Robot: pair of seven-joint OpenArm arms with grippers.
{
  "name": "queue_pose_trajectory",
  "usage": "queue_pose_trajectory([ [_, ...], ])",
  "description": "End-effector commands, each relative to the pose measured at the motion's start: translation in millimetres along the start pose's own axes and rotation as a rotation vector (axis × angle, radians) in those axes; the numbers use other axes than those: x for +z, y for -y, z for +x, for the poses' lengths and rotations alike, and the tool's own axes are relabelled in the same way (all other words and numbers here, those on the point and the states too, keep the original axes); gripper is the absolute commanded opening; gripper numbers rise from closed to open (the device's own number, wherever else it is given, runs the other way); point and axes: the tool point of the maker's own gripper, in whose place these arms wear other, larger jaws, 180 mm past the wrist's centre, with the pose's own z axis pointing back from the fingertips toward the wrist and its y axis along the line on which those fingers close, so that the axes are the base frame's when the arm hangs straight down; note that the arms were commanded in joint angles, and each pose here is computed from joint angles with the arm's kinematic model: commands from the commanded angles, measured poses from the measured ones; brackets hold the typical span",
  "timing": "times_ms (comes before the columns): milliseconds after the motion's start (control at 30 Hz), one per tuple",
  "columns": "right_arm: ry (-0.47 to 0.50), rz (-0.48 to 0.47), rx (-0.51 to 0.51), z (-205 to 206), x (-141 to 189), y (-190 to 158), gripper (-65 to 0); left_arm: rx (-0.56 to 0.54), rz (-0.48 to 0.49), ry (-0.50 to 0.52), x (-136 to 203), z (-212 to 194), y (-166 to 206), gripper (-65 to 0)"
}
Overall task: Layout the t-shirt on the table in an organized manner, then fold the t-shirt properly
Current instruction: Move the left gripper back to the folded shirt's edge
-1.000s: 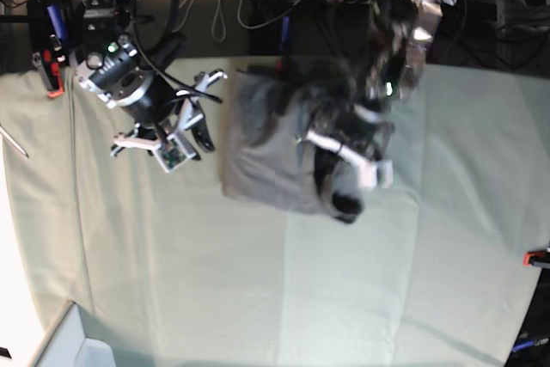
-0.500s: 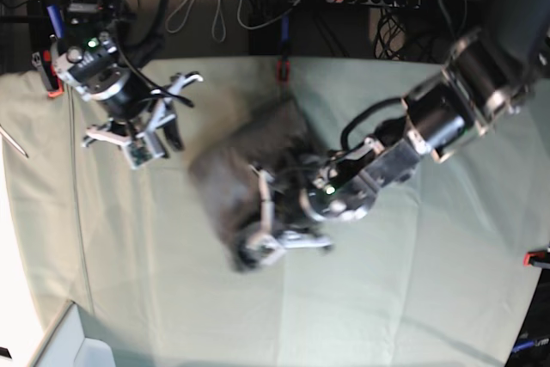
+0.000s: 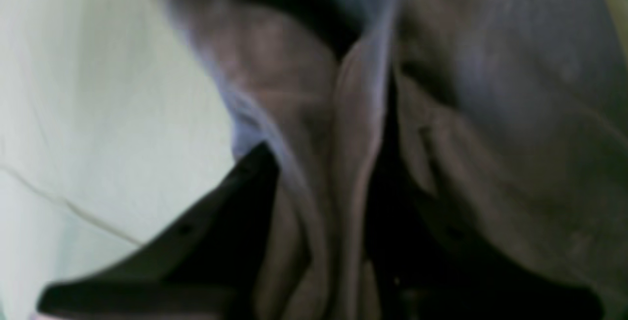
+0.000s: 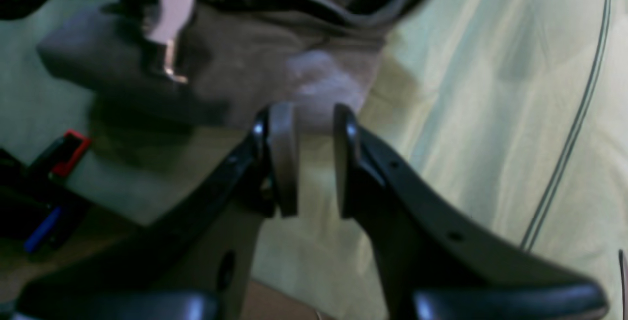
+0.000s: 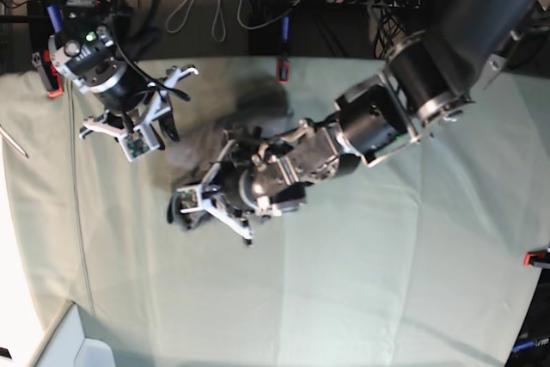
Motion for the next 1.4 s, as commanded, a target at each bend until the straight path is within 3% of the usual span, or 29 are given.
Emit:
queue_pose_trajectory([
  [0, 0.051, -0.004, 0.007, 14.0, 2.0, 2.2, -51.9, 0.001, 0.038, 0.049, 5.6, 21.1, -22.7, -60.6],
  [100, 0.053, -0.002, 0.009, 15.0, 1.6, 1.5, -51.8, 0.07, 0.083, 0.078, 12.1, 25.9, -44.8, -52.5],
  [300, 0.053, 0.001, 0.009, 15.0, 0.7, 0.5, -51.8, 0.181, 0.146, 0.13, 22.2, 34.5, -74.8, -43.7],
  [533, 0.076, -0.006, 0.015, 25.1, -2.9, 5.1, -51.8, 0.195, 0.188, 0.149, 31.6, 40.3, -98.2, -26.2],
  [667, 0.076, -0.006, 0.015, 25.1, -2.9, 5.1, -51.8, 0.185, 0.232, 0.139, 45.6, 29.7, -121.8, -25.5],
  [833, 0.092, -0.012, 0.021, 32.4, -4.9, 8.8, -51.8, 0.277, 0.356, 0.246, 88.1, 33.3, -168.3, -25.5],
  [933, 0.105, 0.007, 0.028, 38.2, -7.6, 1.8, -51.8, 0.407, 0.456, 0.271, 121.1, 5.9, -194.0, -25.5],
  [1067, 0.123, 0.032, 0.046, 47.1, -11.2, -6.3, -51.8, 0.648, 0.562, 0.208, 155.5, -69.4, -198.5, -25.5],
  [1233, 0.124, 0.068, 0.047, 50.4, -24.0, -14.2, -51.8, 0.95, 0.644, 0.108, 177.9, -175.0, -149.4, -25.2],
  [1367, 0.106, 0.108, 0.034, 47.0, -39.3, -22.5, -51.8, 1.047, 0.648, 0.057, 179.0, -208.8, -108.3, -25.2],
])
